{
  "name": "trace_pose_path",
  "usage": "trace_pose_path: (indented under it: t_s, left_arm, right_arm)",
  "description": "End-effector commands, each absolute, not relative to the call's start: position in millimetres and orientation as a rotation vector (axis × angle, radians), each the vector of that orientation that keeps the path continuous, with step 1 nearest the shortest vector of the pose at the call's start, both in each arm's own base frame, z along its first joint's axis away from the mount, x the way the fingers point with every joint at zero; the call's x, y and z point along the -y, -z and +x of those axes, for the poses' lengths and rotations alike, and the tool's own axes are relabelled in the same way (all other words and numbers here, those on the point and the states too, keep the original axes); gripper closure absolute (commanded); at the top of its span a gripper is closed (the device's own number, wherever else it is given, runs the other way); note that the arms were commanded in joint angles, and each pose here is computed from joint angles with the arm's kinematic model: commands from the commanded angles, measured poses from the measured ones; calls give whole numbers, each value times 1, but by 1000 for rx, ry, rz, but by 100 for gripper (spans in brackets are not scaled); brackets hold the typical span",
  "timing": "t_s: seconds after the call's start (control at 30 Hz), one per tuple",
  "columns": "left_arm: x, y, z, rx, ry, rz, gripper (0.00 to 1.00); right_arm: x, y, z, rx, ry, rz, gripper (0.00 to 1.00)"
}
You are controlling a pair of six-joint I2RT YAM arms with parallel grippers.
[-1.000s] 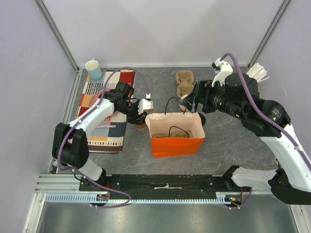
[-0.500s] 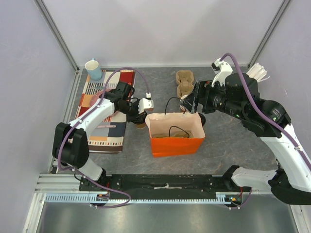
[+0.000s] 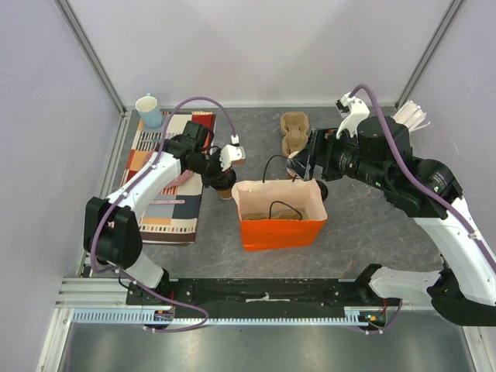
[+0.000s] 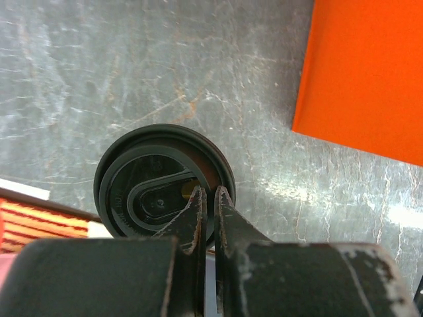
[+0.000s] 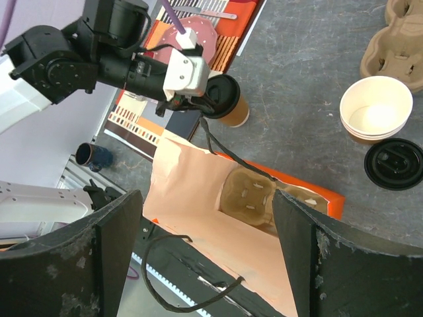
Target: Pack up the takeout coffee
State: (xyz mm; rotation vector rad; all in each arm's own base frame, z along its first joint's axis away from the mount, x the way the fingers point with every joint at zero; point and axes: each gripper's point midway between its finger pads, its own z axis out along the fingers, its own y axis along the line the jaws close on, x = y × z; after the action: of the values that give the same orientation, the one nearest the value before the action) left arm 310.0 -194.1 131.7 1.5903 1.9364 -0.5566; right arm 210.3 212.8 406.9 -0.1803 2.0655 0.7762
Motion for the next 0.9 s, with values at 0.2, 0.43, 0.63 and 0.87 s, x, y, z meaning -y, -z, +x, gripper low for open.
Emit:
trace_pose_path:
  t_s: [0.2,0.43,0.63,0.87]
  left_arm:
    - [182,-253,317,-1925,419,1415,98]
    - [170,-341,288,-1935,416,1356,98]
    - [167,-407,255,-1845,442,1276,98]
    - [195,-436,184,-1662,601,1377,98]
  right_arm:
    - [-214,-435,221,-1948,-790,-160,12]
    - [-217,-438,226,-1922,-794,-156,12]
    - [-225,-435,229,-1918,-813,-177,12]
    - [-228,-429,230,-1933,-822,-169,12]
